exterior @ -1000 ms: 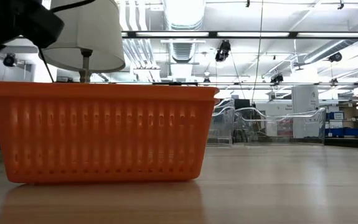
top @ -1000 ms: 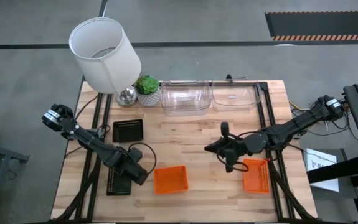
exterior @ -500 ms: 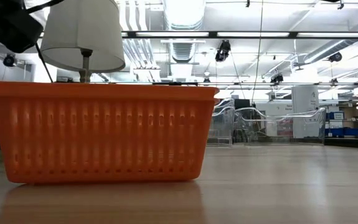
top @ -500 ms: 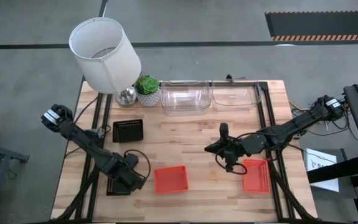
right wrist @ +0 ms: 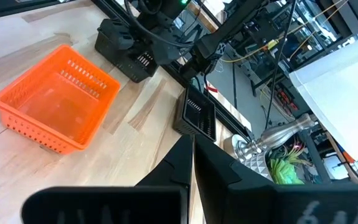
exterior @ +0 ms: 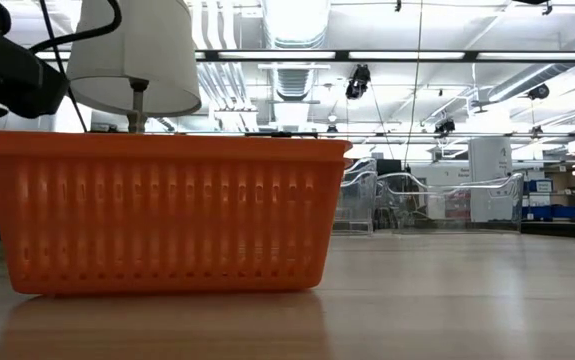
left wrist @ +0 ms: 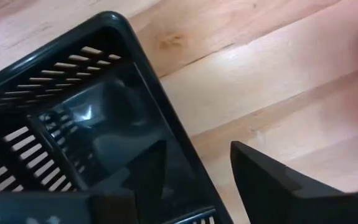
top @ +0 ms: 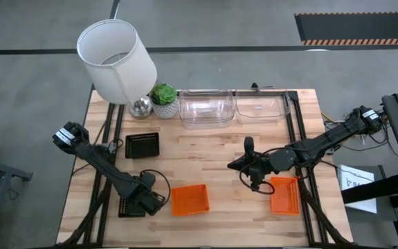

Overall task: Stack baskets by color
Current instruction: Stack the black bin on the stacked black bins

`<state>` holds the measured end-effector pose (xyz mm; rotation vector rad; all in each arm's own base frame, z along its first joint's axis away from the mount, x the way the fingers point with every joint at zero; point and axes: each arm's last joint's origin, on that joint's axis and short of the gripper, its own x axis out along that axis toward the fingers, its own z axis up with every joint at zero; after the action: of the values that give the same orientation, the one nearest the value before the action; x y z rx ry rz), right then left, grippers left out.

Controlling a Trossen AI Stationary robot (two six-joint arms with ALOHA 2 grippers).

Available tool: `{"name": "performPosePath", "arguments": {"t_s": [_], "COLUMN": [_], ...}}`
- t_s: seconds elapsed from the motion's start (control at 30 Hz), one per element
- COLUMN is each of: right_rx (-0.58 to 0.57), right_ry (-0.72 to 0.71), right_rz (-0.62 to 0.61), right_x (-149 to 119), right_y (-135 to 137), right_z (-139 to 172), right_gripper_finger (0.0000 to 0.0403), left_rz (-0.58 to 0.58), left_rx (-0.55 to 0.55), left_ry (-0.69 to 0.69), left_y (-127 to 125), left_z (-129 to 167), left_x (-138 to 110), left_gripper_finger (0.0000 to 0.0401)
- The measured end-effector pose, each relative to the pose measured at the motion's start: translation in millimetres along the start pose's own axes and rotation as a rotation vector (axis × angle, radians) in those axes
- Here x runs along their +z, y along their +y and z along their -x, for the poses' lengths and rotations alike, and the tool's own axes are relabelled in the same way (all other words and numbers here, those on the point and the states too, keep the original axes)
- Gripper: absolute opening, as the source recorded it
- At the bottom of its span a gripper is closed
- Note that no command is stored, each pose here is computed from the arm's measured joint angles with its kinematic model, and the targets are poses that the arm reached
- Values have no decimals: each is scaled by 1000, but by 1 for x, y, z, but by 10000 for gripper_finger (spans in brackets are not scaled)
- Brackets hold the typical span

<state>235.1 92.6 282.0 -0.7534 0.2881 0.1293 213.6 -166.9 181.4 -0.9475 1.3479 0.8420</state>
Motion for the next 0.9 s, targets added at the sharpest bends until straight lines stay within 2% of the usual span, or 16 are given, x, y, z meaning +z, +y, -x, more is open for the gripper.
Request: {"name": "performPosePath", "arguments": {"t_s": [0.13, 0.37, 0.53, 0.67, 0.77, 0.9], "right_rx": [0, 0, 0, 1, 6, 27], "right_ry": [0, 0, 0, 3, 9, 37], "right_rz": [0, -6, -6, -10, -7, 3], "right_x": [0, 0, 0, 0, -1, -4], "right_y": [0, 0, 0, 0, 1, 3], "right_z": [0, 0, 0, 0, 0, 0], "right_gripper_finger": [9, 9, 9, 9, 9, 9], "left_rz": [0, 5, 4, 1, -135, -503], "left_rx": [5, 2, 19, 83, 82, -35], "left_ry": [-1, 1, 34, 90, 92, 71], "left_y": [0, 0, -1, -1, -4, -18], "left_z": [-1, 0, 8, 35, 62, 89], "left_x": [0, 0, -1, -3, -4, -6], "left_gripper_finger": [119, 13, 3, 1, 0, 0]}}
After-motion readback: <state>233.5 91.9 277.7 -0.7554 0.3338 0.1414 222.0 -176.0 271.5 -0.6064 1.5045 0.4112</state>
